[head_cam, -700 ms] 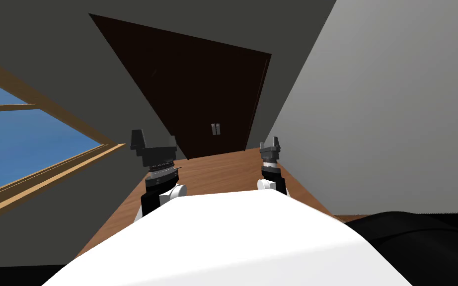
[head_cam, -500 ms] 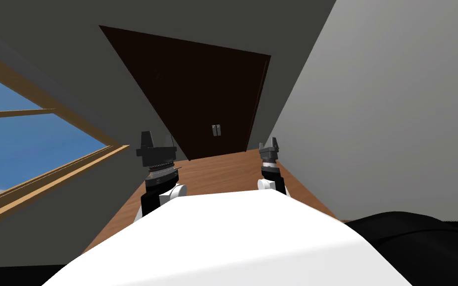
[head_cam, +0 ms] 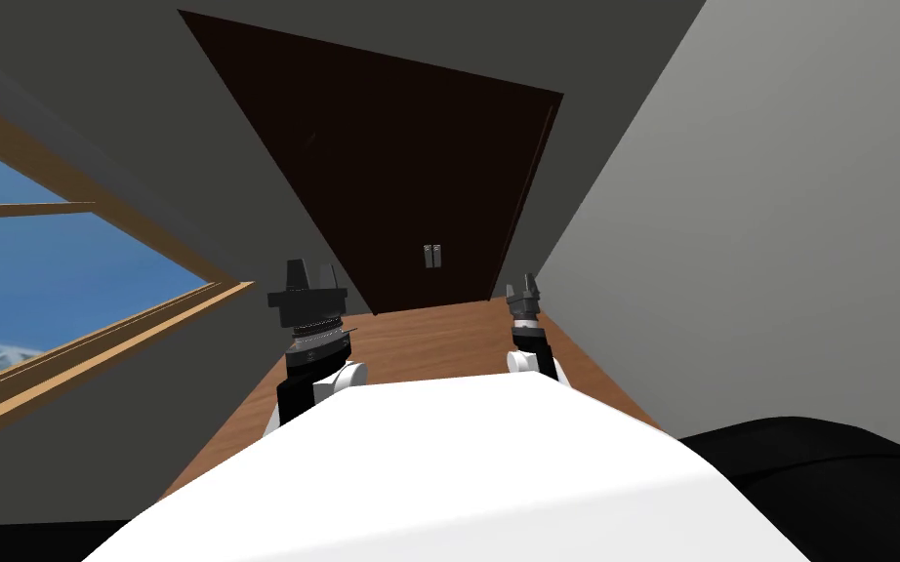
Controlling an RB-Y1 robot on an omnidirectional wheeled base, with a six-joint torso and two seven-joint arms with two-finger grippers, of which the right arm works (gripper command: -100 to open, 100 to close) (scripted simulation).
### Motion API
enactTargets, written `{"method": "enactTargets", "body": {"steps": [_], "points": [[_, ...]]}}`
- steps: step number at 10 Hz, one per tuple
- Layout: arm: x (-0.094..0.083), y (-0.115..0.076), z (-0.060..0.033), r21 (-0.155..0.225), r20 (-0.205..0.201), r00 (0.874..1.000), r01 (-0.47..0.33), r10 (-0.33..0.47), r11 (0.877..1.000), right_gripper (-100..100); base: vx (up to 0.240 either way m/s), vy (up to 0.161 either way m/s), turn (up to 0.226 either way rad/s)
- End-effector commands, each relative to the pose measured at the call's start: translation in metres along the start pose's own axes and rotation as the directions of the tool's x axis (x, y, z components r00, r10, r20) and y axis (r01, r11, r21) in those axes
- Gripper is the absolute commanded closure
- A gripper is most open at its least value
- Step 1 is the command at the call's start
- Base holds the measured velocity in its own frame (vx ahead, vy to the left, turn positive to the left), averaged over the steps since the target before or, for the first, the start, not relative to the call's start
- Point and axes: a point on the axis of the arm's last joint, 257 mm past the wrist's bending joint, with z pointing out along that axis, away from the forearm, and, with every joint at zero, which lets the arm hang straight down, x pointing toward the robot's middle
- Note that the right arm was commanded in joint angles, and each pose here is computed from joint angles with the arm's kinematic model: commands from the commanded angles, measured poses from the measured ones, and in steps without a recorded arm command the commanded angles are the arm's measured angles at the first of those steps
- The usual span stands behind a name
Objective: Pull the door open
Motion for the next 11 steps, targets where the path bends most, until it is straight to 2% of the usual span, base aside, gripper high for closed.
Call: {"method": "enactTargets", "body": {"steps": [1,3,6,11], "points": [[-0.003,-0.014,0.0000,0.027,-0.007,1.000,0.015,-0.015,1.000,-100,0.142,0.060,0.082],[-0.007,-0.025,0.0000,0.048,-0.011,1.000,0.026,-0.026,0.999,-100,0.127,0.054,0.050],[-0.018,-0.053,-0.0003,0.101,-0.019,0.998,0.055,-0.054,0.993,-100,0.141,0.058,0.083],[-0.032,-0.082,-0.0014,0.158,-0.022,0.997,0.083,-0.080,0.984,-100,0.120,0.053,0.062]]}}
